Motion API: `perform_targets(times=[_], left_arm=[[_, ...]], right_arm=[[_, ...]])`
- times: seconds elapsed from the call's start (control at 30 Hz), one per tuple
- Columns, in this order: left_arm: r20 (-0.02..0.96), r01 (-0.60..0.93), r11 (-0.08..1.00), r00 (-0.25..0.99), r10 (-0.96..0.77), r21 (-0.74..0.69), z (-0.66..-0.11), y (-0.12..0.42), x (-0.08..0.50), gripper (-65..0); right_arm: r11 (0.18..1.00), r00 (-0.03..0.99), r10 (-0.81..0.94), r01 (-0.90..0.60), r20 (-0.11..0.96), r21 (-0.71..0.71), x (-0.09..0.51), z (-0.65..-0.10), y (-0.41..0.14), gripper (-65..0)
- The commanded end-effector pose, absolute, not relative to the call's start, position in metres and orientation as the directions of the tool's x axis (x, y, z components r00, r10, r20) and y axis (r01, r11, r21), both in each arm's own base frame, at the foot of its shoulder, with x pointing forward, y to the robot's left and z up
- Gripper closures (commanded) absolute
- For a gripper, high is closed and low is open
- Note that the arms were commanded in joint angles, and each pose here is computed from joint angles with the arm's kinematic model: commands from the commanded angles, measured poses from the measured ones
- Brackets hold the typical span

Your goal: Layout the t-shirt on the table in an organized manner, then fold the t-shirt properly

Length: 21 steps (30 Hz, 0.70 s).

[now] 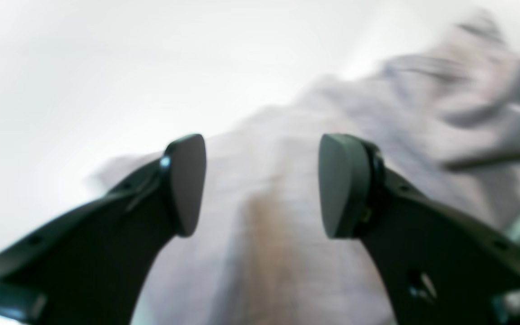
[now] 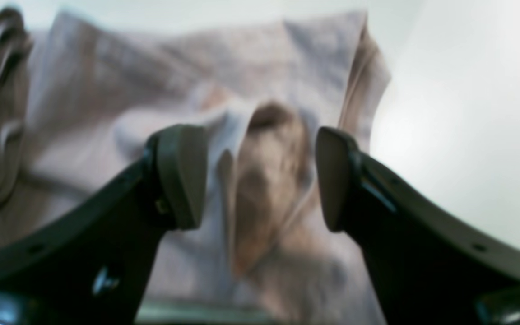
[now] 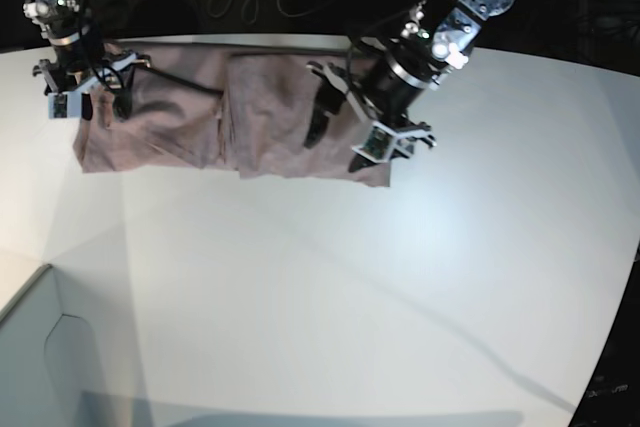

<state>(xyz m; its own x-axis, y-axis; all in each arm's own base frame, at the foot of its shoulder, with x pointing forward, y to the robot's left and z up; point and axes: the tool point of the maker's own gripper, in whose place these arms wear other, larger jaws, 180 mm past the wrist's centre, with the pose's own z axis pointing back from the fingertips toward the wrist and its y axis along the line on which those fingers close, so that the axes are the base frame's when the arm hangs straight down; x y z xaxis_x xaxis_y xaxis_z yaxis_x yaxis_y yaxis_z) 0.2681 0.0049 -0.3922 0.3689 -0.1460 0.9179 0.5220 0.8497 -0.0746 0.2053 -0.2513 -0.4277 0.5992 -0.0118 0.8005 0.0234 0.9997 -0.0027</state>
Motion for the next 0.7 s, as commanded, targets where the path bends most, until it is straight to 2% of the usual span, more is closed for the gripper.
perform_targets(times=[0.0, 0.1, 0.23, 0.67], left_arm=[[0.940, 0.501, 0.863, 0.321, -0.119, -0.062, -0.376, 0.014, 0.280, -38.1], [0.943, 0.413, 0.909, 0.320, -0.094, -0.049, -0.373, 0.047, 0.292, -38.2], [0.945, 0.333, 0.942, 0.316, -0.079, -0.032, -0.370, 0.078, 0.301, -38.2], [0.946, 0.279, 0.960, 0.314, -0.077, -0.015, -0.369, 0.100, 0.308, -38.2]], right_arm=[[1.000, 0.588, -0.008, 0.024, 0.809, -0.007, 0.212, -0.423, -0.257, -38.2], [0.999, 0.652, -0.023, 0.047, 0.758, -0.010, 0.216, -0.438, -0.273, -38.2], [0.998, 0.674, -0.027, 0.057, 0.739, -0.015, 0.219, -0.443, -0.284, -38.2], [0.998, 0.673, -0.018, 0.056, 0.739, -0.026, 0.220, -0.442, -0.288, -38.2]])
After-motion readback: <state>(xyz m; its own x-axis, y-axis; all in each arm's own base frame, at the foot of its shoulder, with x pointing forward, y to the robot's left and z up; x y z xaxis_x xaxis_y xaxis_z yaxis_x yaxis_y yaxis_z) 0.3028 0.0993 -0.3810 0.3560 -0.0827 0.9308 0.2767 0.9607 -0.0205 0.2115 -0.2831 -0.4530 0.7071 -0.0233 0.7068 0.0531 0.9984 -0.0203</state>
